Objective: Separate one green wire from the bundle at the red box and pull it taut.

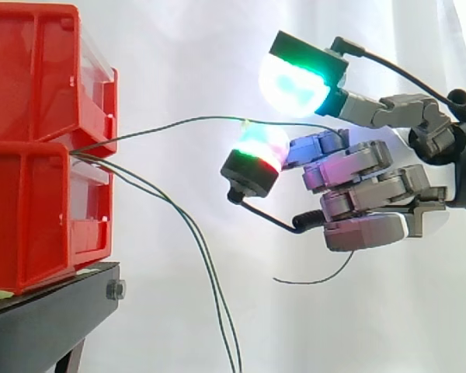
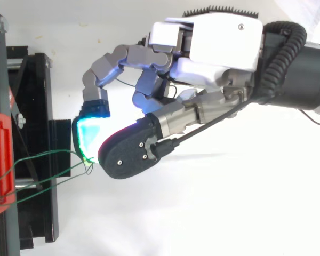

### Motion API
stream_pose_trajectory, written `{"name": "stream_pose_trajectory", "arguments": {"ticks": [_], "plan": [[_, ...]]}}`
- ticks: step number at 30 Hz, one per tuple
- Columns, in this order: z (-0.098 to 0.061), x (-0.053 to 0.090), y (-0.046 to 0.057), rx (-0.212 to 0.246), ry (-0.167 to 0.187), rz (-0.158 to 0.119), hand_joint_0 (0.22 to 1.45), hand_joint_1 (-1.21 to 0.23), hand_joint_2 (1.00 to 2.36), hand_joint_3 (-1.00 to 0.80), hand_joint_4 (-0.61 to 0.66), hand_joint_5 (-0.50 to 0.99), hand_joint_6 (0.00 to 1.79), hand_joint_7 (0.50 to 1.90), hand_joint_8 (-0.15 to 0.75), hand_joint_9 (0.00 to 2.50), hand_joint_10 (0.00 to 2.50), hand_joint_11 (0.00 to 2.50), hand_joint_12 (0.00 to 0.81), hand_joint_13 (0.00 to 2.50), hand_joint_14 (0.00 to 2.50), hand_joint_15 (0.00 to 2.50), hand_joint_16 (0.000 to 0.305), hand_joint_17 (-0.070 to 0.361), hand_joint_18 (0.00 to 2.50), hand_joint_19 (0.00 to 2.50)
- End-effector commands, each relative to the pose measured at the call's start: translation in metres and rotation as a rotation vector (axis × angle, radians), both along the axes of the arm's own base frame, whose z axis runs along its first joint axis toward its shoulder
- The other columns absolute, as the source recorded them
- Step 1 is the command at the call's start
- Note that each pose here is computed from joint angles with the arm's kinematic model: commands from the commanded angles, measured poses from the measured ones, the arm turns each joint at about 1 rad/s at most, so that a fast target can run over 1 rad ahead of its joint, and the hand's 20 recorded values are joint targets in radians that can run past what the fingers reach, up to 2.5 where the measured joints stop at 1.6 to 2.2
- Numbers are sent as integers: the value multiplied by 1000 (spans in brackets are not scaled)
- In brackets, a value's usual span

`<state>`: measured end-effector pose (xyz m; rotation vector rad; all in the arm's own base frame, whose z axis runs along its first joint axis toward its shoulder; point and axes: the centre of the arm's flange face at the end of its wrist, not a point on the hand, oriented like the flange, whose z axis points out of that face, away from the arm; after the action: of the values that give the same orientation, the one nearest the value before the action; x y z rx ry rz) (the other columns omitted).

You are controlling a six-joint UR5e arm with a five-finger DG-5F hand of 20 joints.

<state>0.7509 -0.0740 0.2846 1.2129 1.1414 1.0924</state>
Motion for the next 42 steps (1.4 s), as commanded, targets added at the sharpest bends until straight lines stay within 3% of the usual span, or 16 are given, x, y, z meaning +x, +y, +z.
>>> {"name": "stream_pose_trajectory", "arguments": {"ticks": [1, 11, 19, 29, 34, 42], "plan": [[0, 1, 0, -15, -6, -1, 511, -556, 1000, -500, 219, -222, 868, 983, 297, 1204, 1445, 1580, 308, 1492, 2212, 703, 56, 125, 1489, 1185], [1, 1, 2, -18, -7, -8, 510, -564, 1000, -500, 222, -222, 868, 983, 309, 1185, 1787, 1532, 304, 1487, 2369, 672, 56, 126, 1503, 1175], [0, 1, 5, -32, -4, -5, 617, -611, 1003, -469, 182, -222, 871, 1021, 279, 1171, 1736, 1625, 291, 1454, 2361, 711, 50, 112, 1451, 1209], [9, 5, 8, -42, -18, -4, 611, -633, 1019, -295, 112, -218, 899, 1065, 291, 1169, 1846, 1607, 292, 1446, 2330, 726, 50, 113, 1427, 1206], [19, 8, 7, -63, -29, -7, 609, -643, 1023, -232, 62, -213, 905, 1084, 290, 1174, 1837, 1635, 294, 1453, 2246, 739, 51, 114, 1415, 1196], [21, 9, 10, -79, -30, -5, 610, -672, 1029, -135, -27, -199, 909, 1132, 283, 1208, 1738, 1715, 292, 1467, 2065, 812, 50, 113, 1392, 1181]]}}
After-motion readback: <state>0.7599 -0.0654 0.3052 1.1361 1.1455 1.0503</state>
